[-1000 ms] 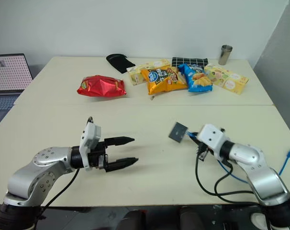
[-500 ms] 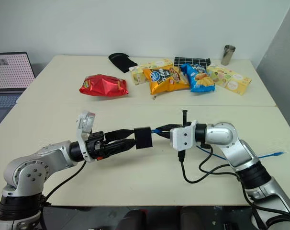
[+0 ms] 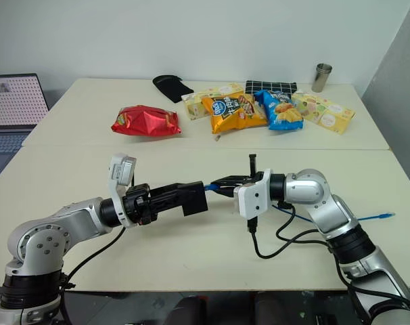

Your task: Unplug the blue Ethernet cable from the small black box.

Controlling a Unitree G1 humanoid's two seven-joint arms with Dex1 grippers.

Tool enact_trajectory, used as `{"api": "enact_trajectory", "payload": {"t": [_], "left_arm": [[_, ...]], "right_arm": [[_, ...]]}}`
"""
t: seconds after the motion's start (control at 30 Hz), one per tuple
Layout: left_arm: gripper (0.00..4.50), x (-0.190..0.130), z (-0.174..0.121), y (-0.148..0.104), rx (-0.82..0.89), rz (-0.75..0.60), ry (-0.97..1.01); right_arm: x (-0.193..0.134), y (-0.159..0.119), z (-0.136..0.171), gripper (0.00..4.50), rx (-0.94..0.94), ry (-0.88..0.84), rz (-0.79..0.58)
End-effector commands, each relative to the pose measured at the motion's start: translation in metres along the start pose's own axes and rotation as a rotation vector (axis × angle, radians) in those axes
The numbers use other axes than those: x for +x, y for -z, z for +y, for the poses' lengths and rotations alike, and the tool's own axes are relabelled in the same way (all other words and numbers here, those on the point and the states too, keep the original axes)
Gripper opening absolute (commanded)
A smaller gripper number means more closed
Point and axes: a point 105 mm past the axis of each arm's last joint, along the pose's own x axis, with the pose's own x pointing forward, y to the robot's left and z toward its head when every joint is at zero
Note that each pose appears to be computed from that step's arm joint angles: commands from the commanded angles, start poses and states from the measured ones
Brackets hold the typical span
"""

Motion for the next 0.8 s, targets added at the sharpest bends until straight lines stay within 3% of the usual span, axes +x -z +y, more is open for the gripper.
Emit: {"api": "enact_trajectory", "payload": {"t": [0.03, 0.07, 0.27, 0.3, 0.43, 0.57, 0.8], "left_arm": [[0.98, 0.000, -0.005, -0.003, 0.017, 0.006, 0.025], [0.80, 0.000, -0.004, -0.003, 0.016, 0.005, 0.022], [0.79, -0.002, 0.000, -0.006, 0.031, -0.005, 0.010], [0.79, -0.002, 0.000, -0.006, 0.037, -0.008, 0.009], [0.79, 0.000, 0.000, -0.005, 0.083, 0.028, 0.039], [0.79, 0.000, 0.006, -0.003, 0.119, 0.045, 0.051], [0.79, 0.002, 0.009, -0.001, 0.204, 0.055, 0.175]], "right_arm": [[-0.003, -0.009, -0.015, 0.11, -0.067, 0.048, -0.028], [-0.002, -0.009, -0.015, 0.11, -0.077, 0.042, -0.027], [-0.001, -0.011, -0.012, 0.11, -0.116, 0.019, -0.034], [-0.001, -0.010, -0.012, 0.81, -0.116, 0.013, -0.033], [-0.017, -0.006, -0.005, 1.67, -0.030, -0.056, 0.014], [-0.029, -0.006, -0.002, 1.73, 0.053, -0.095, 0.039], [-0.038, -0.030, -0.009, 1.73, 0.720, -0.066, -0.057]]}}
